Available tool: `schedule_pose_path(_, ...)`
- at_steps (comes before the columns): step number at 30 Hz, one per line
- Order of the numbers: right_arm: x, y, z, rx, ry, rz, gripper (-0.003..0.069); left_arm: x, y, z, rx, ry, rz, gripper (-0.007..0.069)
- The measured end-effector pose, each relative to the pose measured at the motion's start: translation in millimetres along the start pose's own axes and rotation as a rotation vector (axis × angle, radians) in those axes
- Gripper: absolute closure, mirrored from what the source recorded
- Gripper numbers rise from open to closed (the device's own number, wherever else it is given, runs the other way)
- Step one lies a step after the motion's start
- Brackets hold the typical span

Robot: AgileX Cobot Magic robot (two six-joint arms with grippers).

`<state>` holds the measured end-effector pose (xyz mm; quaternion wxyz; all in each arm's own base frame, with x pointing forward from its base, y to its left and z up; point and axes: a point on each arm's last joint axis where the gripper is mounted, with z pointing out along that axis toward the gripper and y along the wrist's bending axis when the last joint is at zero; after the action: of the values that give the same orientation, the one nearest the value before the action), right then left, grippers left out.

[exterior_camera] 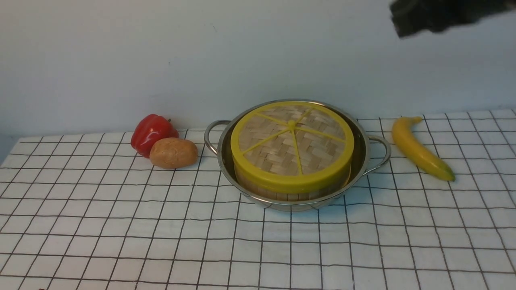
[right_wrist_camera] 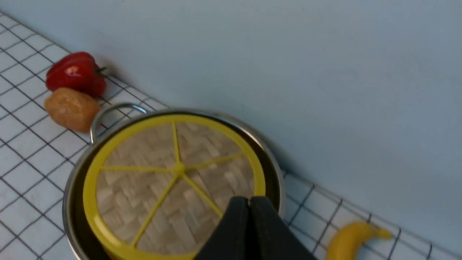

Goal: Place the steamer in the pot on the white tablecloth, and put the lid on the steamer.

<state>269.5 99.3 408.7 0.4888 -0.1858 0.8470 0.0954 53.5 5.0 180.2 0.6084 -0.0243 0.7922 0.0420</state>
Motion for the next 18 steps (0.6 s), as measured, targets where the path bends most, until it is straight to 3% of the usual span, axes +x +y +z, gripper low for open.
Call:
schedule_pose_path(3,45,-8,-21,0.051,-0.041,0.093,0.0639,0,0,0,0.000,0.000,0.000,0.0151)
schedule_pose_path(4,83,-16,-37,0.117,-0.104,0.175,0.0634,0,0,0,0.000,0.000,0.000,0.0151)
schedule_pose_path(6,103,-20,-46,0.149,-0.143,0.217,0.0632,0,0,0,0.000,0.000,0.000,0.0151)
schedule_pose_path(8,152,-24,-72,0.238,-0.259,0.306,0.0624,0,0,0,0.000,0.000,0.000,0.0151)
schedule_pose_path(18,248,-13,-105,0.400,-0.428,0.356,0.0604,0,0,0,0.000,0.000,0.000,0.0151)
